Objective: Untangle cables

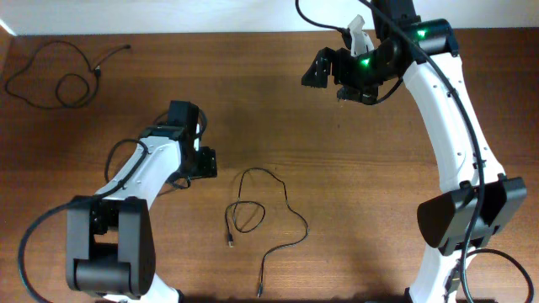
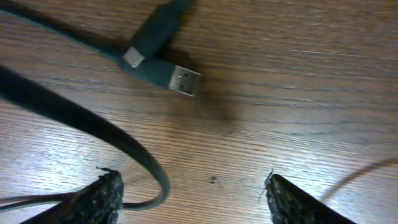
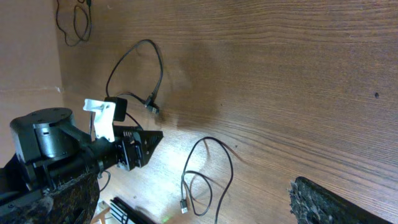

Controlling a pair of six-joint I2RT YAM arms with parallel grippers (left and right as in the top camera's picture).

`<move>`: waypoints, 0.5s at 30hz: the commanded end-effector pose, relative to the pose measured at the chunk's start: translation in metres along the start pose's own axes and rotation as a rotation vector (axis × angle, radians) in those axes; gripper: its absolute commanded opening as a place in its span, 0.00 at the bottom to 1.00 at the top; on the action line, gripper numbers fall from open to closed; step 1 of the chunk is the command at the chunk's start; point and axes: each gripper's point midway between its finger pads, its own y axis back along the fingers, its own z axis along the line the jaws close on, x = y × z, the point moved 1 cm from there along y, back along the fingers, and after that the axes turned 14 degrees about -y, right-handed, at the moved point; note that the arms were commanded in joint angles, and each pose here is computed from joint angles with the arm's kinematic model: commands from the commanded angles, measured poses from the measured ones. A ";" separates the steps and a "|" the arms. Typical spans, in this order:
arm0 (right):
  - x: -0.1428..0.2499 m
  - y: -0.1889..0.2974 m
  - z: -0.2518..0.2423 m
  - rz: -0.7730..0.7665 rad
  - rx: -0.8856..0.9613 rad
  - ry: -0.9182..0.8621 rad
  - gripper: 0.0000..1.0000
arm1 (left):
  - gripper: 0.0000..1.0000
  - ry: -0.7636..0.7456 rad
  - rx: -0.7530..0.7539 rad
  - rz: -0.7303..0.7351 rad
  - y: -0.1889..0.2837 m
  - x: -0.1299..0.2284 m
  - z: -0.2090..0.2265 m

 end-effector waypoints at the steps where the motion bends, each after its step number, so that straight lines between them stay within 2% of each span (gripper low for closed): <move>1: -0.001 -0.002 -0.002 0.002 0.005 0.010 0.98 | 0.67 0.023 -0.104 0.004 -0.003 0.001 0.018; 7: -0.001 -0.002 -0.002 0.002 0.005 0.010 0.98 | 0.34 0.024 -0.130 0.006 -0.004 0.002 0.023; 10: -0.001 -0.002 -0.002 0.002 0.005 0.010 0.98 | 0.33 0.022 -0.127 0.017 -0.004 0.005 0.022; 15: -0.001 -0.002 -0.003 0.003 0.005 0.009 0.98 | 0.40 0.017 -0.127 0.048 -0.014 0.018 0.021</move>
